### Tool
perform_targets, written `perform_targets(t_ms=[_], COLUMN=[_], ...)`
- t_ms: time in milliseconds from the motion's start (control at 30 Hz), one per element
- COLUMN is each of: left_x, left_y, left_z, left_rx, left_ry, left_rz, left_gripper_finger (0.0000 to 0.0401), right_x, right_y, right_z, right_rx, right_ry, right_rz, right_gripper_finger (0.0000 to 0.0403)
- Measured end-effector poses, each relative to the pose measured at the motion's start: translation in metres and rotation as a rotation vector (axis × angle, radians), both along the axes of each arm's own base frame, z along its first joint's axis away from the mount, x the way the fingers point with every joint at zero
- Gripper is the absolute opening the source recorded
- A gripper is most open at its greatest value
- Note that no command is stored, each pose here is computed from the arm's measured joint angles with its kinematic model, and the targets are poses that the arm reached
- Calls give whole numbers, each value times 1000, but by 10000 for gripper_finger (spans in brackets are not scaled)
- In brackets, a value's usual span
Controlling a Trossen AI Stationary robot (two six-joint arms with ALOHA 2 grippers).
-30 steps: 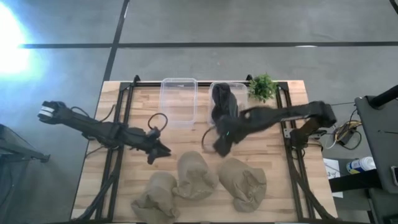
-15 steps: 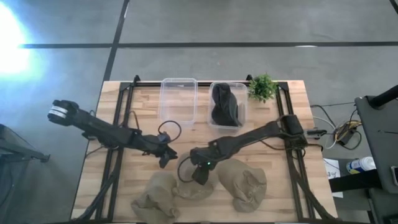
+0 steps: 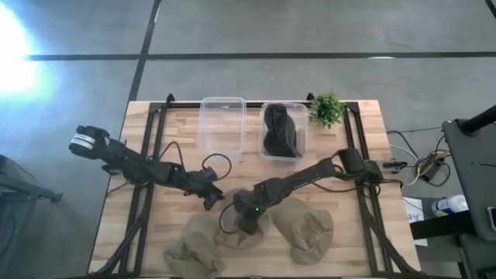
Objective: Pick & Place hat
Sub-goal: Put the middle brown cap into the left transparent bin
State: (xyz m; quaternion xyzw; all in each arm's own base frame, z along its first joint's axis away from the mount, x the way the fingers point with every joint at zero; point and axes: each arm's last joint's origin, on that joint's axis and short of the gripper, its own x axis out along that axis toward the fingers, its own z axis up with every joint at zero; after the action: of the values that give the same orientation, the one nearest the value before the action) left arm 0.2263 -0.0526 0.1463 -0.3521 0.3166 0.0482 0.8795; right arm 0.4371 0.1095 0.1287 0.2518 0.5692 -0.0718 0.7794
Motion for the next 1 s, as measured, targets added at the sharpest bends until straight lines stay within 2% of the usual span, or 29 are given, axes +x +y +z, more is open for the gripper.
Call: perform_targets(t_ms=[133, 267, 467, 700, 1000], left_x=[4, 6, 4, 9, 18], left_y=[3, 13, 19, 25, 34], left_z=[3, -2, 1, -3, -21], left_rx=[54, 101, 81, 103, 67], left_ry=[-54, -22, -13, -26, 4], left_rz=[1, 23, 77, 89, 113], left_gripper_finger=[126, 126, 126, 126, 126], right_x=[-1, -3, -13, -10, -4], right_y=[-5, -6, -5, -11, -33], right_z=[5, 5, -5, -7, -7], right_rx=[-106, -126, -86, -180, -195], right_ry=[-28, -15, 91, 53, 36], right_rz=[27, 76, 136, 236, 262], right_gripper_finger=[107, 107, 107, 107, 107])
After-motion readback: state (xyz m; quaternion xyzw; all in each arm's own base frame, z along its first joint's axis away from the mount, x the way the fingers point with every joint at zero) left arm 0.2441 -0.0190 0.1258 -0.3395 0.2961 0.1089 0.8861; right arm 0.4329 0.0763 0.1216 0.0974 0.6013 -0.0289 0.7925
